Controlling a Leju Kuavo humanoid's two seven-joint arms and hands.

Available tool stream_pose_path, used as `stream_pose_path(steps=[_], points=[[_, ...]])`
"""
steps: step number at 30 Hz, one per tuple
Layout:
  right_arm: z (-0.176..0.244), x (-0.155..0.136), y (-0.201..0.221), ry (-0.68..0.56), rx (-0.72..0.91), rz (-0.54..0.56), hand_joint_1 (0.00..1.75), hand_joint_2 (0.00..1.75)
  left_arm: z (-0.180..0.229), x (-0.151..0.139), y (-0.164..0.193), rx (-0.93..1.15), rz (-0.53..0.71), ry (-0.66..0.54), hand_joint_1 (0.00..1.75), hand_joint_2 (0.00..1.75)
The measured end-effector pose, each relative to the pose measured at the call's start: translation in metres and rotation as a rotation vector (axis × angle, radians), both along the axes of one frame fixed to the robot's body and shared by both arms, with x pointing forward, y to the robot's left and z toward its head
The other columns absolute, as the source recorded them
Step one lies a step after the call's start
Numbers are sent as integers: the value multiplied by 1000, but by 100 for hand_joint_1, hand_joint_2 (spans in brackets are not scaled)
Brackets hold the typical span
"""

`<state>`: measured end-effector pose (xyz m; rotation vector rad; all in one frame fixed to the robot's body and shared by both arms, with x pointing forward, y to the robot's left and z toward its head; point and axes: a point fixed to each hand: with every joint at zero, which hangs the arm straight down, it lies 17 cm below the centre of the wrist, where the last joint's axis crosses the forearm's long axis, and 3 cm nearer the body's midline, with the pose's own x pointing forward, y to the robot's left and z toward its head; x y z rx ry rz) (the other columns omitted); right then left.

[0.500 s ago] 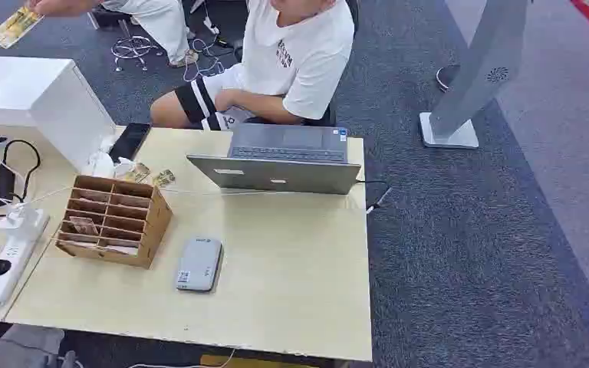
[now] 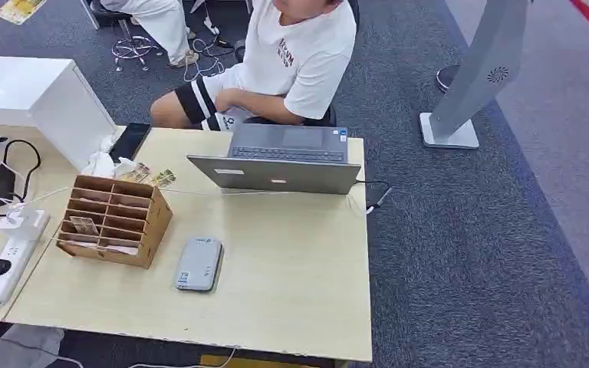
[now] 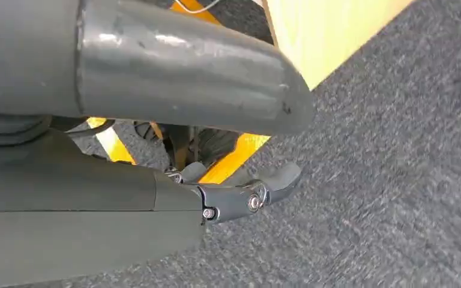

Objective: Pass the card to the sensor for recognition and then transmit it.

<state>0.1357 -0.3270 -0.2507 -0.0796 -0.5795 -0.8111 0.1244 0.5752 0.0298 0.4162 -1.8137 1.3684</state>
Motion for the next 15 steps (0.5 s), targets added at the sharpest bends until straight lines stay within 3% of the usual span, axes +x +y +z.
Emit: stream_pose_path(steps=[1,2,8,15], points=[[0,-1,-1,5,-3,-2,0,0,8,-5,3,24,13,-2,0,0],[-1,-2,0,9,-4,-4,0,0,16,-9,4,50,22,-3,0,175],[-3,-5,2,31,-4,2,0,0,68,-8,5,208,31,5,0,175],[-5,-5,13,50,0,54,0,0,103,47,-14,323,-51,42,0,175]])
